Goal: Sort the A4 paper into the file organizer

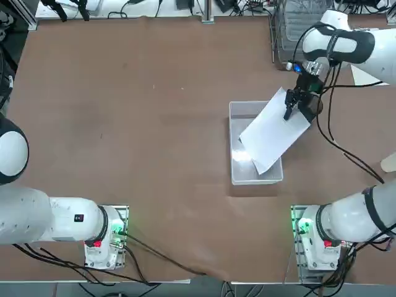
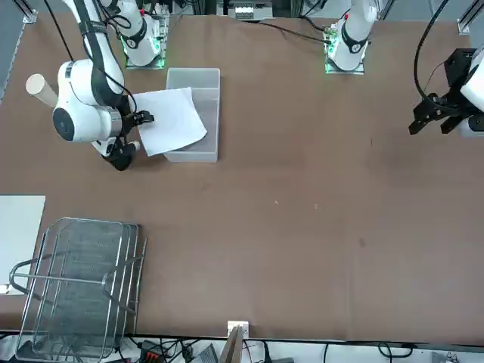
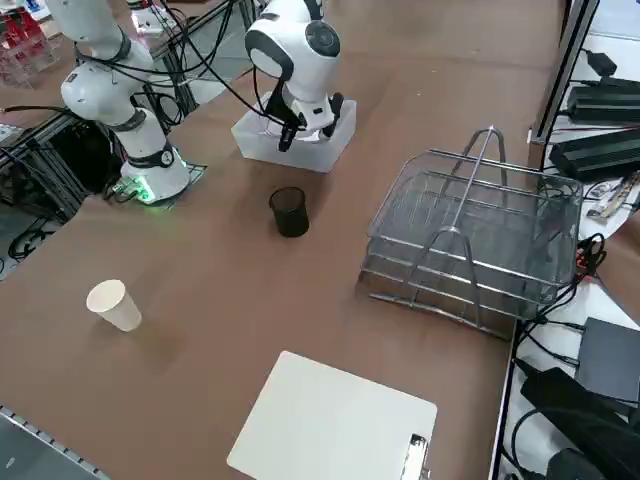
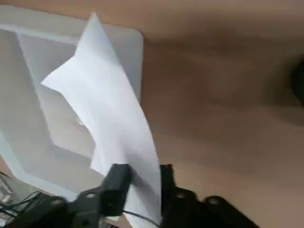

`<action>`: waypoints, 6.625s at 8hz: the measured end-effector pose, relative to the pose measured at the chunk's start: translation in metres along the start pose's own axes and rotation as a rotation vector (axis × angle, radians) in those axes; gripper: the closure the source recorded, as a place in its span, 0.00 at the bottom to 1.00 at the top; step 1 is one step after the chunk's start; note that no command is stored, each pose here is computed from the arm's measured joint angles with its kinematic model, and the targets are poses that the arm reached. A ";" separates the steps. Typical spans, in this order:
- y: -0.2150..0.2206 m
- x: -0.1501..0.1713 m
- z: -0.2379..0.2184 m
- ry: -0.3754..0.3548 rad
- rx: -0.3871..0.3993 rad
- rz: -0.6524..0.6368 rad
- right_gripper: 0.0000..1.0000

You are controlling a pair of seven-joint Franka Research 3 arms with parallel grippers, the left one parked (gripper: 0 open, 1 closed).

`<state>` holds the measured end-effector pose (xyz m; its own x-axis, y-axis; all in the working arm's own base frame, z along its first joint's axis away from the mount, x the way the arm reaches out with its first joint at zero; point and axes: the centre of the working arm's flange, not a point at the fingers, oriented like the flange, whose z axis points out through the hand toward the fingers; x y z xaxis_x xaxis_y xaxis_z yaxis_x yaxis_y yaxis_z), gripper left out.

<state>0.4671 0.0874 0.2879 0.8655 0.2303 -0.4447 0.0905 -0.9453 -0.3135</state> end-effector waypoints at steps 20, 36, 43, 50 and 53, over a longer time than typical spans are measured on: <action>0.153 -0.065 -0.337 0.689 0.657 0.088 0.99; 0.334 0.027 -0.250 0.820 0.607 0.142 0.99; 0.340 0.044 -0.237 0.805 0.789 0.492 0.99; 0.264 0.081 -0.223 0.856 0.869 0.819 0.99; 0.233 0.077 -0.212 0.894 0.860 0.981 0.99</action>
<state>0.6585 -0.1638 0.3584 0.4443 -0.8656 -0.2312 -0.6819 -0.1594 -0.7138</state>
